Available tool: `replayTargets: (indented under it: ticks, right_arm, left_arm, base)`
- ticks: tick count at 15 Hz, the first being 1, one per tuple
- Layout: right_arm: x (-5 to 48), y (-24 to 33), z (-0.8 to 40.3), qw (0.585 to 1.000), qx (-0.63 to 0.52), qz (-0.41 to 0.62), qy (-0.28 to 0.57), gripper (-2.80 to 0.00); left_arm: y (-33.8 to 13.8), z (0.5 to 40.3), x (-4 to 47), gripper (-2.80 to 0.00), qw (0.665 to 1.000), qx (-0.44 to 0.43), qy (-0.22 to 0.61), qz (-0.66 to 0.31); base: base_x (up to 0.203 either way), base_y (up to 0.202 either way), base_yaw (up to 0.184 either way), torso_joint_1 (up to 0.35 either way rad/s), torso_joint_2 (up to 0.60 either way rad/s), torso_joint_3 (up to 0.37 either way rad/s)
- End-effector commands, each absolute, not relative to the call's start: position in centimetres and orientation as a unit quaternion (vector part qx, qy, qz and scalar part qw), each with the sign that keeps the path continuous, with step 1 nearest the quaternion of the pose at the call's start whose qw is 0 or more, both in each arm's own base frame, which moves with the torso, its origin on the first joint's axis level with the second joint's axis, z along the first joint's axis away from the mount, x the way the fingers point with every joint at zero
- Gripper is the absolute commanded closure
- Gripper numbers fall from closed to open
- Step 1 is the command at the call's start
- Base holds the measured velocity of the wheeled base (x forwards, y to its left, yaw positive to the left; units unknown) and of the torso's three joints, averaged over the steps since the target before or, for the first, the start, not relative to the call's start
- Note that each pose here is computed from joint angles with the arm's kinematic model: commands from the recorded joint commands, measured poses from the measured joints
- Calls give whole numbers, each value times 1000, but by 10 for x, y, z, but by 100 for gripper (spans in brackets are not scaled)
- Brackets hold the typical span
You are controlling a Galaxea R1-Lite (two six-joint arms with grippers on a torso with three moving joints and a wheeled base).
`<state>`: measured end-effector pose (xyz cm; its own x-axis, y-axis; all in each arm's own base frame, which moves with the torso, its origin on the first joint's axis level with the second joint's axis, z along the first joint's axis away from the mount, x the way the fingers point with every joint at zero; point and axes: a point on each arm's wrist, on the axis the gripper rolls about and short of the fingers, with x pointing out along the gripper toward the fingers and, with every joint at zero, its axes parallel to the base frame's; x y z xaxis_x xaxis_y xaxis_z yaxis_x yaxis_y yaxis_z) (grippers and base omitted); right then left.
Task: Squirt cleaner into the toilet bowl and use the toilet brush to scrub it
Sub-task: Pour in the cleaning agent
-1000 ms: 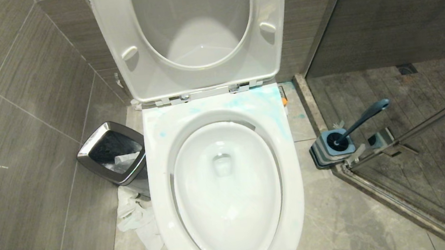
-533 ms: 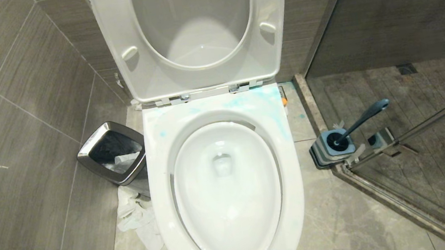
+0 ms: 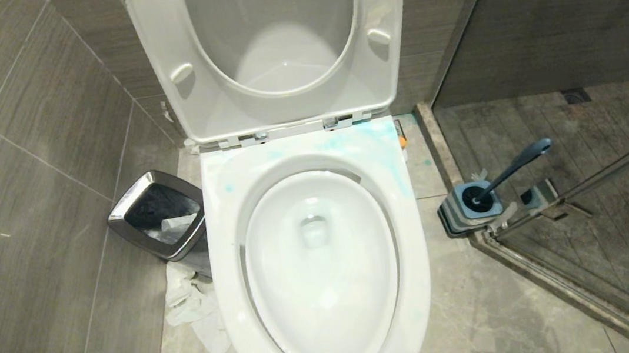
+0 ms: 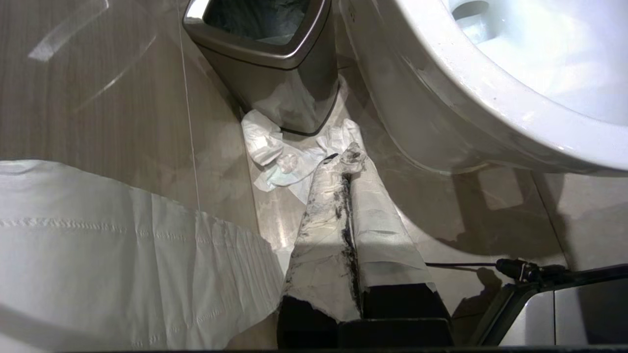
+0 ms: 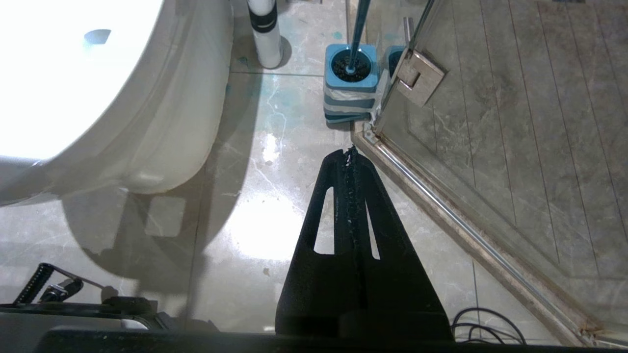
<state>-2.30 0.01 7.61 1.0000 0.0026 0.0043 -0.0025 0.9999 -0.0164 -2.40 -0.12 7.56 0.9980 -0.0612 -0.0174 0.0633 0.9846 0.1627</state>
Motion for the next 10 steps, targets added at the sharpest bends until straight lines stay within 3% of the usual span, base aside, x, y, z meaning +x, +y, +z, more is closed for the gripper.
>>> replayTargets:
  ticks: [1, 10]
  right_arm:
    - [-23, 0, 76, 1000, -8, 2, -2, 0]
    - [-23, 0, 76, 1000, -8, 2, -2, 0]
  left_arm:
    - [-1, 75, -24, 0, 997, 78, 9, -26]
    - [-1, 76, -24, 0, 997, 78, 9, -26]
  base:
    - [0, 0, 0, 2, 1, -130]
    - [0, 0, 0, 1, 3, -188]
